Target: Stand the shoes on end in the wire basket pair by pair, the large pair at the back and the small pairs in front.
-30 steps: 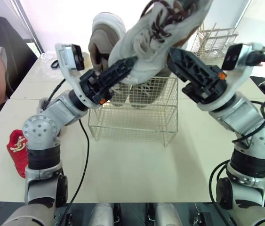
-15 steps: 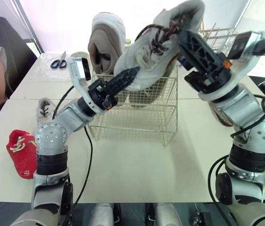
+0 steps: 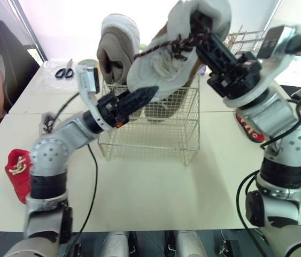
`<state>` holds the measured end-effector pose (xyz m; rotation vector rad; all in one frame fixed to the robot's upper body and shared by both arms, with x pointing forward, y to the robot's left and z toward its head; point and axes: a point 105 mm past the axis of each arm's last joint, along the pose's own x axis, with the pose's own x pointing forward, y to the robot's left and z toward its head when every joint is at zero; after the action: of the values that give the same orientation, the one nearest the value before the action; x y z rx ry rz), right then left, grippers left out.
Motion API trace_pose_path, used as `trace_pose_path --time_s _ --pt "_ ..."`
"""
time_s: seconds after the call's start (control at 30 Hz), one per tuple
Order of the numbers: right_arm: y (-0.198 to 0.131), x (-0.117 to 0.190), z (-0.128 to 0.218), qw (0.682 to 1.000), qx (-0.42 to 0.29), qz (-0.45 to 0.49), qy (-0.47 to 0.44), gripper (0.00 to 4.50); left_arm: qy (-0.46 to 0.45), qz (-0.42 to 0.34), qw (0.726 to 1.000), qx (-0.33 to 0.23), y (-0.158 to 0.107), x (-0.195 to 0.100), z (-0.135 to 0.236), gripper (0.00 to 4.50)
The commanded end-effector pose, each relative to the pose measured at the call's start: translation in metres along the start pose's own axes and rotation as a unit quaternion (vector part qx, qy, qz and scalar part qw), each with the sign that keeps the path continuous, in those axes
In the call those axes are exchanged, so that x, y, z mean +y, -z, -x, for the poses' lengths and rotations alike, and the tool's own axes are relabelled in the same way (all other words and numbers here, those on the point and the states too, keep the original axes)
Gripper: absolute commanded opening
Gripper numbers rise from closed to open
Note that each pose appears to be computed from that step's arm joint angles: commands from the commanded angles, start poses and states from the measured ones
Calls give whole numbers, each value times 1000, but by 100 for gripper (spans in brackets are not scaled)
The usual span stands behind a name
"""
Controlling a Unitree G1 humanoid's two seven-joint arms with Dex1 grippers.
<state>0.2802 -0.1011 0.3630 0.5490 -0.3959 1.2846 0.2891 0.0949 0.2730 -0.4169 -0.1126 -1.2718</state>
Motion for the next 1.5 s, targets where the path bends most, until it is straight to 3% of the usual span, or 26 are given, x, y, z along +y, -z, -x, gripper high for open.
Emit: trace_pose_path --time_s 0.03,0.17,0.3,0.53,0.9,1.17,1.5 --pt "-29 8 4 994 31 90 -46 50 0 -57 994 98 5 -10 27 369" --pt "-24 -10 20 977 133 153 -60 50 -7 -86 982 167 -4 -22 55 369" --pt "-9 -37 34 961 207 175 -59 50 -11 -95 979 181 -14 -30 65 369" --pt "11 -79 42 948 235 212 -39 50 -38 -87 983 159 -15 -31 70 369" --pt "30 -81 55 941 278 184 -56 50 -52 -80 985 146 -13 -30 69 369" --pt "39 -94 71 942 284 177 -7 447 -53 -79 985 143 -11 -25 64 376" --pt "10 -80 84 944 252 207 58 447 -65 -78 985 139 -10 -18 67 376"
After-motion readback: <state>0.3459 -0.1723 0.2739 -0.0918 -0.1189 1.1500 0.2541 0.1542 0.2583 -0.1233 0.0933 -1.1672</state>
